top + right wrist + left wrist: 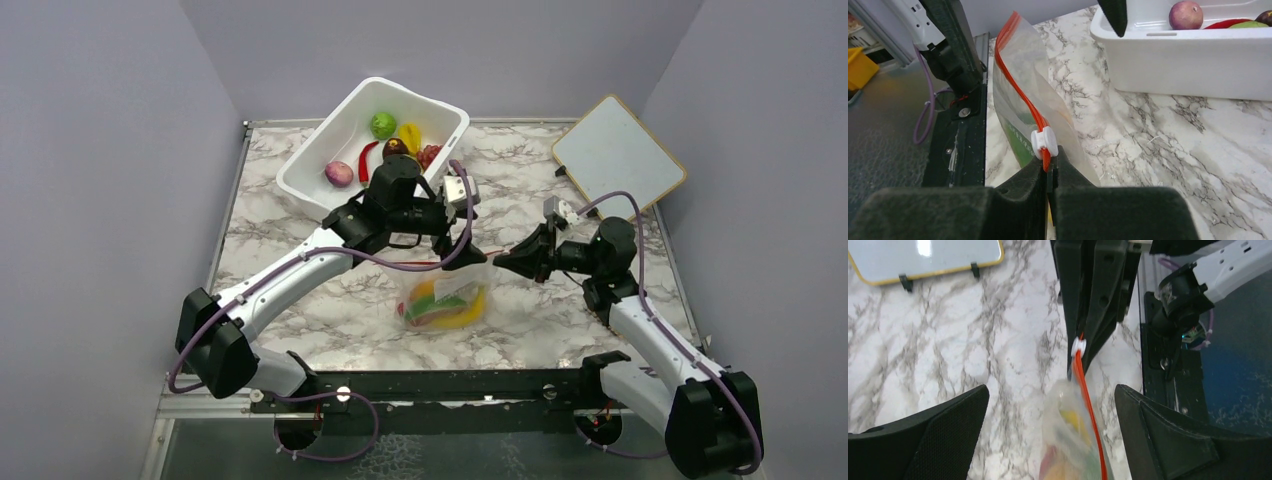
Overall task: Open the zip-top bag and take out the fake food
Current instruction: Unzip the zipper food storage bag at the center of the board.
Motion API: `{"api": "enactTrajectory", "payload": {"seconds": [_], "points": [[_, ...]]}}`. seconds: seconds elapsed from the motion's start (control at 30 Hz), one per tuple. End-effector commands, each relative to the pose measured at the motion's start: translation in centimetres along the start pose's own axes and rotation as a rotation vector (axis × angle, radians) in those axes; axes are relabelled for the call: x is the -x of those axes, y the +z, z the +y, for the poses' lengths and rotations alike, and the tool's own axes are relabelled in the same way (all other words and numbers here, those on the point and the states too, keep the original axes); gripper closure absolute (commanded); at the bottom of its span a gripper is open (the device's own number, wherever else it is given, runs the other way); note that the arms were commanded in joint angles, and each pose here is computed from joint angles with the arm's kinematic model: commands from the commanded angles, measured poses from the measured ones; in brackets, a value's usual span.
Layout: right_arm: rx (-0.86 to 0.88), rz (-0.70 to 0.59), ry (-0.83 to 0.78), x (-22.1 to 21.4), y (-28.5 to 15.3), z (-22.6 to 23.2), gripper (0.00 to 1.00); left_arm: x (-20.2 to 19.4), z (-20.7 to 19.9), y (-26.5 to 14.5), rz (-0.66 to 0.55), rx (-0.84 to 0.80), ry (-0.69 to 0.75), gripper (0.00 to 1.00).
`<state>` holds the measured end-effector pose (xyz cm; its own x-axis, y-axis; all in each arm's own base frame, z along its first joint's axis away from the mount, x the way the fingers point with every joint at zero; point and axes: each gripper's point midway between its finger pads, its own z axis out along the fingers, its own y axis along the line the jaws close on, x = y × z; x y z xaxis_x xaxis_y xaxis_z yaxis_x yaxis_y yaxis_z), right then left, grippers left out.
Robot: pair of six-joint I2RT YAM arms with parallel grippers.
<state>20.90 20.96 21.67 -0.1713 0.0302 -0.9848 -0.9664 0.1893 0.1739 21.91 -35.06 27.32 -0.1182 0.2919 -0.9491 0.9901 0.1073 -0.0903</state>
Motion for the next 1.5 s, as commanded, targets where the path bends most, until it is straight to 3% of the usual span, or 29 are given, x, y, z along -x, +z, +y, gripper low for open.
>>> {"api": "enactTrajectory", "payload": {"seconds": [0.0,0.1,0.2,0.4,0.6,0.73,0.9,1.47], "points": [[-0.015,0.017,0.026,0.3,-0.1,0.2,0.99,5.3,-1.1,2.1,-0.200,-0.077,0.136,0.01],[-0.013,0.018,0.025,0.2,-0.1,0.3,0.99,5.9,-1.8,2.9,-0.229,-0.112,0.185,0.01],[-0.012,0.015,0.020,0.2,-0.1,0.3,0.99,5.3,-2.6,3.8,-0.238,-0.150,0.223,0.08],[-0.012,0.015,0.016,0.3,-0.1,0.4,0.99,3.2,-2.2,4.9,-0.156,-0.153,0.160,0.21],[-0.016,0.015,0.006,0.2,-0.2,0.5,0.99,1.8,-2.1,5.8,-0.111,-0.158,0.106,0.47],[-0.020,0.017,-0.006,0.2,-0.3,0.5,0.99,1.2,-2.1,5.9,-0.093,-0.161,0.099,0.53],[-0.032,0.020,-0.004,0.1,-0.4,0.4,0.99,1.1,-2.1,5.9,-0.081,-0.162,0.110,0.70],[-0.029,0.024,-0.014,0.2,-0.3,0.4,0.99,-0.2,-3.1,6.4,-0.026,-0.243,0.069,0.80]]}}
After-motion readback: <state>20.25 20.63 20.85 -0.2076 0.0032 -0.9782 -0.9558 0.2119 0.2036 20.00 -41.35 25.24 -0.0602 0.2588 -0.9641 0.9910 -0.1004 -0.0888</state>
